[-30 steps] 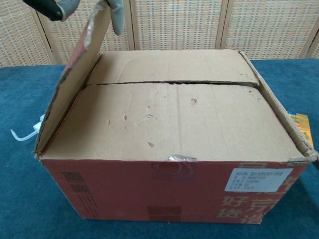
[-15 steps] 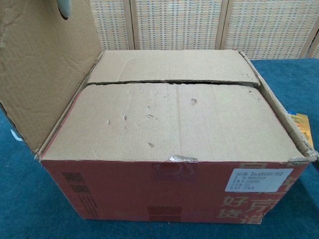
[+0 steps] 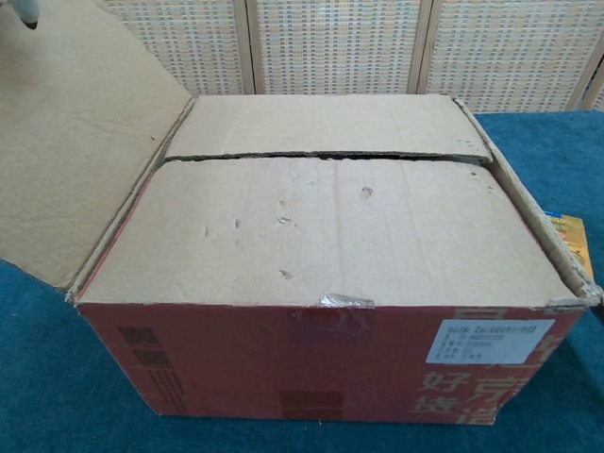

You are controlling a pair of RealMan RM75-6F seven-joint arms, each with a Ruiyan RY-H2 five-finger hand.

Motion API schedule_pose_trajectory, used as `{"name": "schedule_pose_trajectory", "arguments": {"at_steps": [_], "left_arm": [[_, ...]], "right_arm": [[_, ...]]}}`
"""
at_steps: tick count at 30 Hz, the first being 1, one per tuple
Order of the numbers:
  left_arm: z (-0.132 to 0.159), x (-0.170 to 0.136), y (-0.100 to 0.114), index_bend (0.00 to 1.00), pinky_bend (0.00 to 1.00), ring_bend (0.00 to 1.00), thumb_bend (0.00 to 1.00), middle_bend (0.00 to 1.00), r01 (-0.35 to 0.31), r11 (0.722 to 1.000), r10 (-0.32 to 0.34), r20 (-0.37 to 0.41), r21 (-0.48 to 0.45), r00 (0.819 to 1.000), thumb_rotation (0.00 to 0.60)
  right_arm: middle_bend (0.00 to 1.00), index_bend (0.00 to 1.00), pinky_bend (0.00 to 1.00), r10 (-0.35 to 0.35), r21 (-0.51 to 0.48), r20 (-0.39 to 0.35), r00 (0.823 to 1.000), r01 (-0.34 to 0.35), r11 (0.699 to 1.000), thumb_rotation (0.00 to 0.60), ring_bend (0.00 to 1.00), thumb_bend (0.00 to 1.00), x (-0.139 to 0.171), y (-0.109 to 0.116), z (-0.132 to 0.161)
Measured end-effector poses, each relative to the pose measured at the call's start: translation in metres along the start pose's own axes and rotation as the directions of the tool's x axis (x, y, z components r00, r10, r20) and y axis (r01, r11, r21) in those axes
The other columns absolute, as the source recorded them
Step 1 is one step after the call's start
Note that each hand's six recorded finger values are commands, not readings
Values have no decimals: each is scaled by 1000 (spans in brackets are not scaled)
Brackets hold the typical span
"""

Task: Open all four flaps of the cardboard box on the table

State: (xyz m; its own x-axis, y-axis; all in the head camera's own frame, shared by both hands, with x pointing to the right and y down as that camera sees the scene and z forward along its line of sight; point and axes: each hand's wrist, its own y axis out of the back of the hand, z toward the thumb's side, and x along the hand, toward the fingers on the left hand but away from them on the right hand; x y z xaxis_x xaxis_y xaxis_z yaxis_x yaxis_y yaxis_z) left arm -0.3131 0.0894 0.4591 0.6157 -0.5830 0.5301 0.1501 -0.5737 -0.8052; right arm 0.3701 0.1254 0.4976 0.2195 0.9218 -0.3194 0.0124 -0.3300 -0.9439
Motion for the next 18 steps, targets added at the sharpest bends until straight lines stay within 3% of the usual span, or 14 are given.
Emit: {"name": "schedule_pose_trajectory", "arguments": {"at_steps": [3, 6, 10, 13, 18], "left_arm": [[-8, -6, -5, 349, 0, 202, 918, 348, 35, 999, -36, -23, -18, 999, 520], [-13, -8, -6, 304, 0, 190, 724, 315, 34, 999, -36, -40, -40, 999, 516], [-14, -3, -5, 225, 0, 87, 408, 199, -39, 997, 36, -45, -61, 998, 515], [-14, 6, -8, 185, 0, 23, 262, 132, -84, 995, 81, -56, -61, 995, 516], [-12, 26, -17, 102, 0, 0, 156, 22, -112, 993, 108, -82, -40, 991, 516]], "right_arm": [[70, 137, 0, 0, -1, -2, 1000, 0, 1000, 600, 0, 981, 0, 0, 1], [70, 137, 0, 1, -4, -2, 1000, -1, 1000, 600, 0, 981, 1, -1, 2], [70, 138, 0, 2, -12, -2, 1000, -2, 1000, 600, 0, 981, 3, -3, 3], [70, 138, 0, 6, -17, -1, 1000, -6, 1000, 600, 0, 981, 4, -5, 2], [70, 138, 0, 8, -28, 2, 1000, -8, 1000, 600, 0, 981, 5, -9, 0]]}}
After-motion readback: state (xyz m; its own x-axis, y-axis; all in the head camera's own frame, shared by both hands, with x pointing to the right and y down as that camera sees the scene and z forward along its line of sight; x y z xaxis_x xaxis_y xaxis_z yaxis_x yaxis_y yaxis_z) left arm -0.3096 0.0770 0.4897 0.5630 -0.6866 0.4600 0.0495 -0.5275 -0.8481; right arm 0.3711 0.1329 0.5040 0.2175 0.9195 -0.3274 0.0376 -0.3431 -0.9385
